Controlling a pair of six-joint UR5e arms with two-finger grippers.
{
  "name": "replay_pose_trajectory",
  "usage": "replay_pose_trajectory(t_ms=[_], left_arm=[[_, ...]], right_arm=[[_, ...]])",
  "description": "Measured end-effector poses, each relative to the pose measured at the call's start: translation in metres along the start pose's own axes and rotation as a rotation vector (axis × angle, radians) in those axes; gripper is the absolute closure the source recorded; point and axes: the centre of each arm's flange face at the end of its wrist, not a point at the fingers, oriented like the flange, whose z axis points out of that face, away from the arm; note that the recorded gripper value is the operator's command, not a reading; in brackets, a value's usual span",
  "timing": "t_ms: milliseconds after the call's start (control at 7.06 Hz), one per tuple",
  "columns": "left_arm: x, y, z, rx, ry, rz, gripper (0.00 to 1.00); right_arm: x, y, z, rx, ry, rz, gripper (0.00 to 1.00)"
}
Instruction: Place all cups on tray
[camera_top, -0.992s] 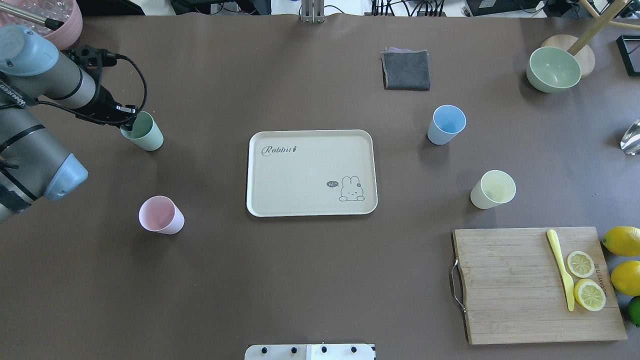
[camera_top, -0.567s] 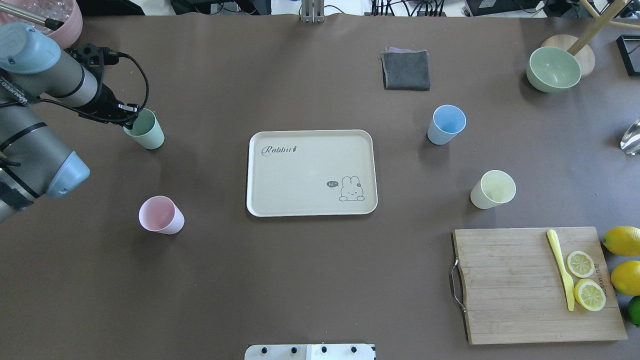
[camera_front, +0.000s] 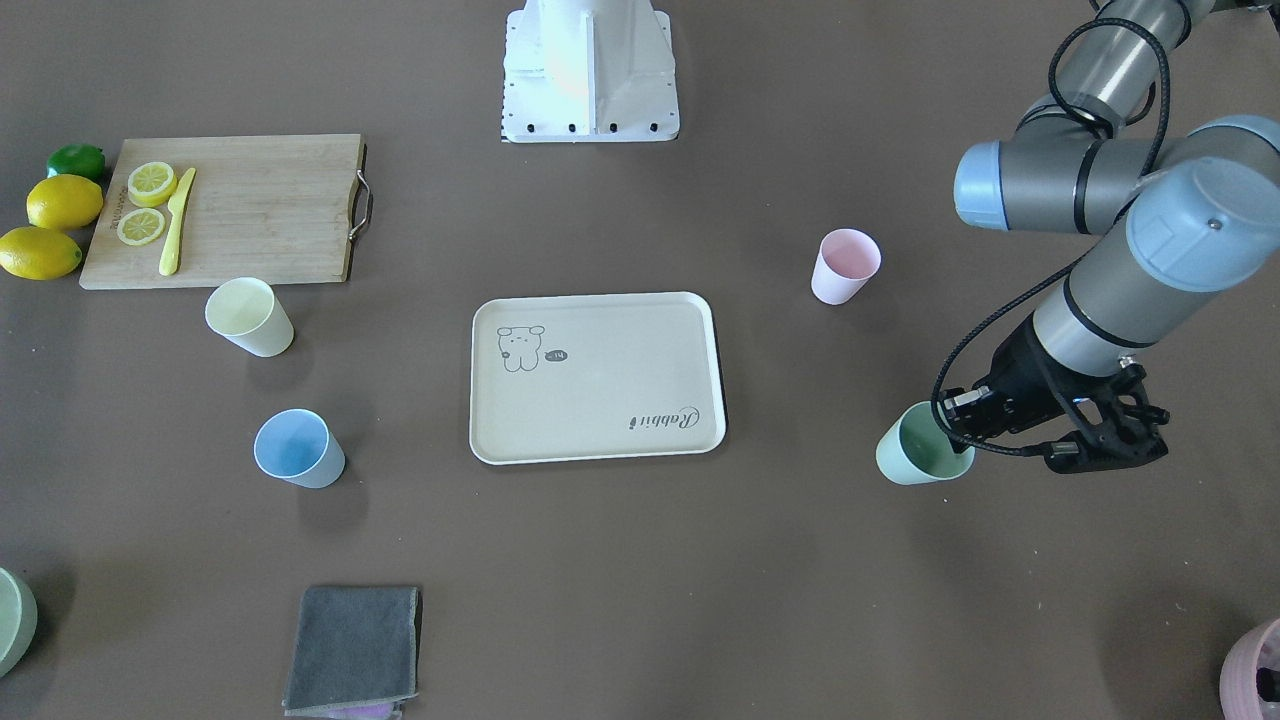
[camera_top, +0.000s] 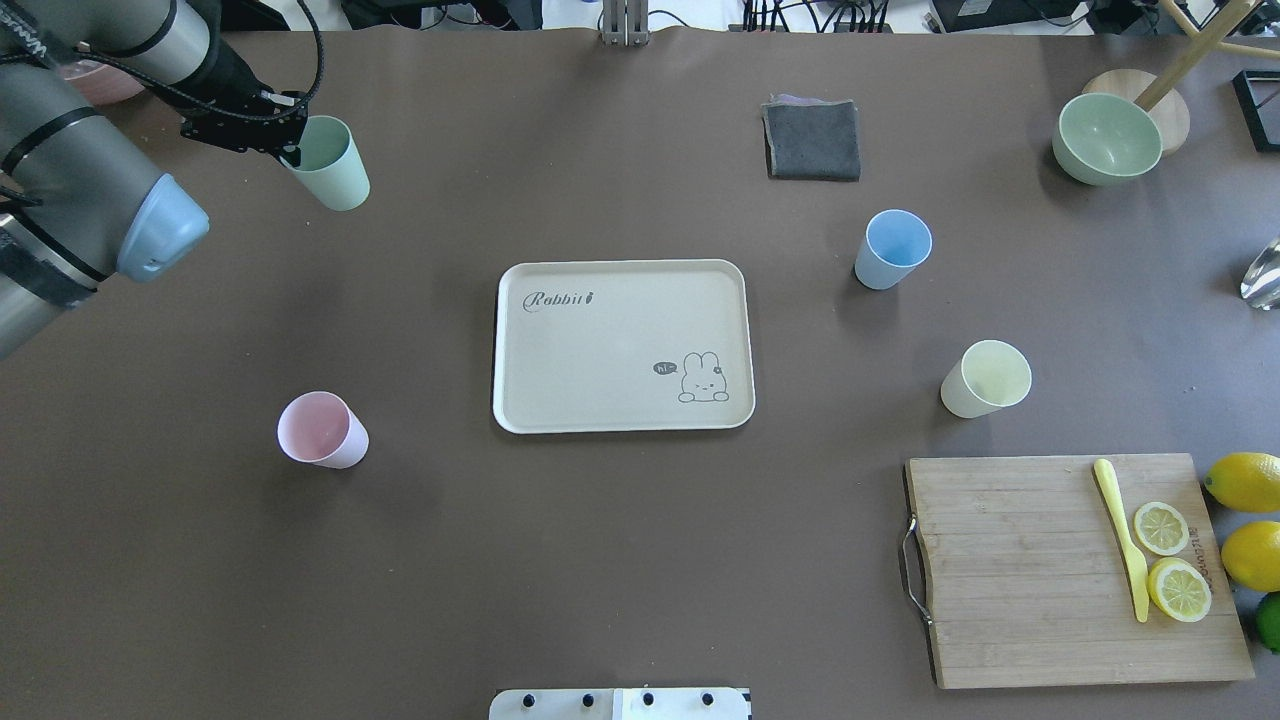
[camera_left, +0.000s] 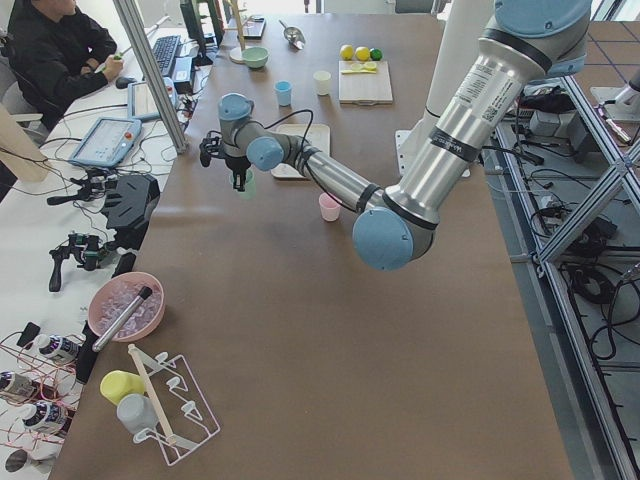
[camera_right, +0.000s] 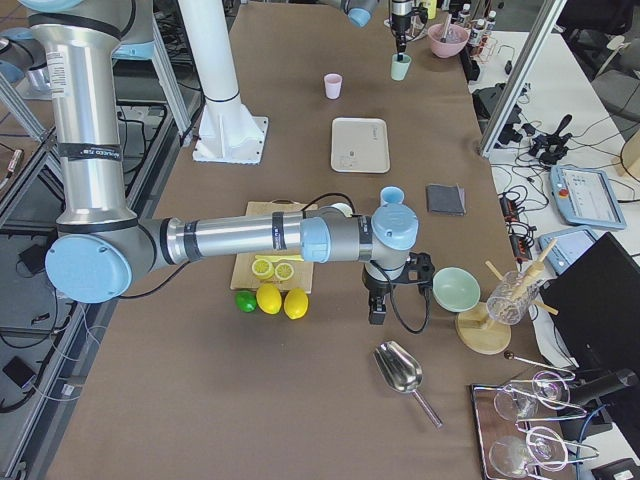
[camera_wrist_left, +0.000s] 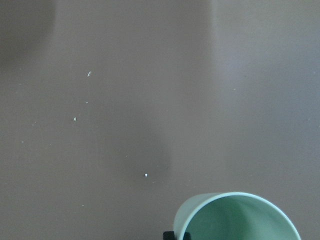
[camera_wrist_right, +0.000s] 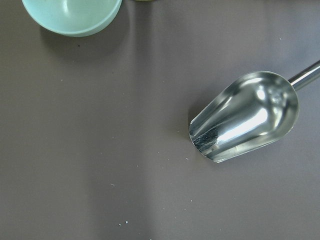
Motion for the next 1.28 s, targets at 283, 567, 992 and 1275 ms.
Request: replay_pose_trajectory(t_ms=[283,567,992,1275], left_arm=[[0.067,0.023,0.008,-0.012,0.034,-0.086,1.00],[0.126,0.072,0.037,-0.007,0.028,-0.129,1.00],[0.169,0.128,0.077,-0.001,0.000,-0.117,1.00],[0.174,0.140,0.088,0.009,-0.013,-0.106,1.00]], right_arm=[[-0.001,-0.001,-0.001,0.003,-0.001,-0.003,0.00],[-0.003,-0.003,-0.003,0.006,-0.001,-0.003,0.00],[-0.004,-0.004,-0.003,0.006,-0.002,-0.004,0.00],[-0.004,-0.003,-0.003,0.006,-0.003,-0.003,0.00]])
